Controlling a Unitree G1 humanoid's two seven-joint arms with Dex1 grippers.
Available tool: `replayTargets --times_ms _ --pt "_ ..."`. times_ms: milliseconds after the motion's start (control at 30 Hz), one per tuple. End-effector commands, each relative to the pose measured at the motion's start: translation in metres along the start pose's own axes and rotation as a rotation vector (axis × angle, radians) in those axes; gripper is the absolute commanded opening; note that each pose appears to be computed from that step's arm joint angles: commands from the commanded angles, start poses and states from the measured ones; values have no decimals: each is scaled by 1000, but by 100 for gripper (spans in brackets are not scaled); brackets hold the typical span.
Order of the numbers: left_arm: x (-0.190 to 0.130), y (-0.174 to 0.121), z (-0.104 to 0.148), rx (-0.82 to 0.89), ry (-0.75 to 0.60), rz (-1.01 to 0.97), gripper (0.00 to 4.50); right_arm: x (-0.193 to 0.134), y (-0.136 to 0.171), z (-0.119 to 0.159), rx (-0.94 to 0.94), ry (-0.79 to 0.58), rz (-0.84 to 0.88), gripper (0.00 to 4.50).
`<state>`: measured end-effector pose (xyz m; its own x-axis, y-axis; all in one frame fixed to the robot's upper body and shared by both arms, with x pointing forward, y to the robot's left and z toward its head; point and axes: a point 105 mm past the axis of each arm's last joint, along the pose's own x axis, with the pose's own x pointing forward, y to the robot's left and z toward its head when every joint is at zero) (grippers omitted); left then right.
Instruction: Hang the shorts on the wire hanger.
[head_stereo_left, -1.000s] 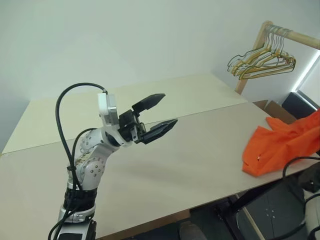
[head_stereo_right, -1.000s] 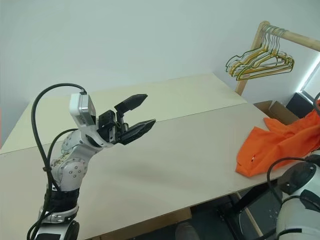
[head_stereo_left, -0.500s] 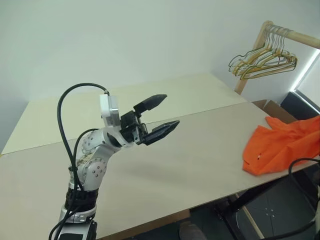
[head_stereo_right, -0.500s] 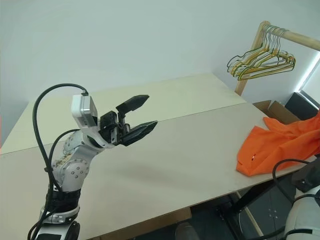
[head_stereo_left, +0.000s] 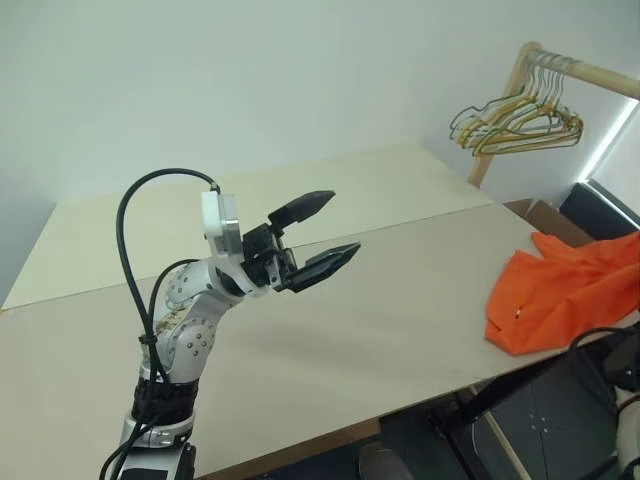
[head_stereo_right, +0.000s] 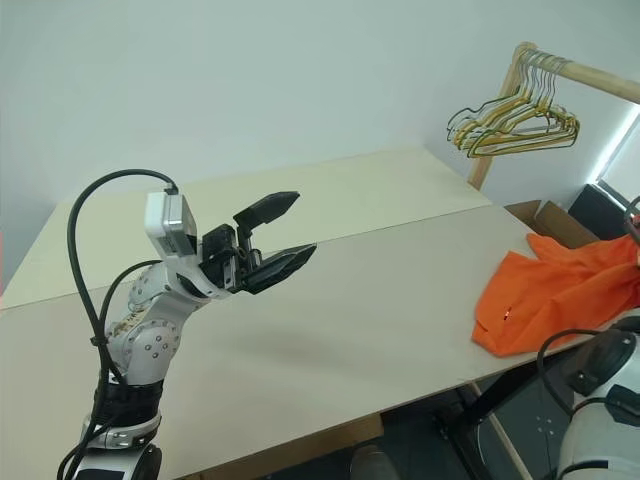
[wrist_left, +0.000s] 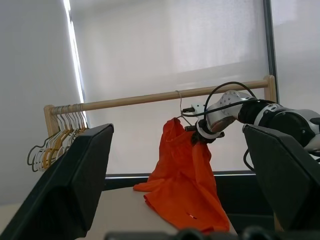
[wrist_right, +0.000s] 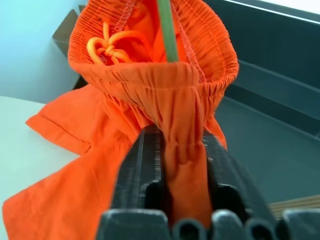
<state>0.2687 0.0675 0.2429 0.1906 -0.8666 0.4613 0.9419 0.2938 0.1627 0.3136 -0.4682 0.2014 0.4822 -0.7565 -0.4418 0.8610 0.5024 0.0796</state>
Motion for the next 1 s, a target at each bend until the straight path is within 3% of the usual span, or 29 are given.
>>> replayTargets --times_ms 33,233,600,800,1000 --pt "3 -3 7 33 -24 -16 450 -11 -2 21 17 -91 -27 235" --pt "3 -1 8 38 -31 -13 450 -22 -5 32 -15 -188 -108 439" --pt "2 -1 8 50 -31 0 450 -79 10 88 -131 -634 -195 445" --pt "-5 5 11 80 -15 33 450 -119 57 106 -209 -933 52 445" --pt "-19 16 16 133 23 95 450 -148 127 76 -471 -1041 426 445"
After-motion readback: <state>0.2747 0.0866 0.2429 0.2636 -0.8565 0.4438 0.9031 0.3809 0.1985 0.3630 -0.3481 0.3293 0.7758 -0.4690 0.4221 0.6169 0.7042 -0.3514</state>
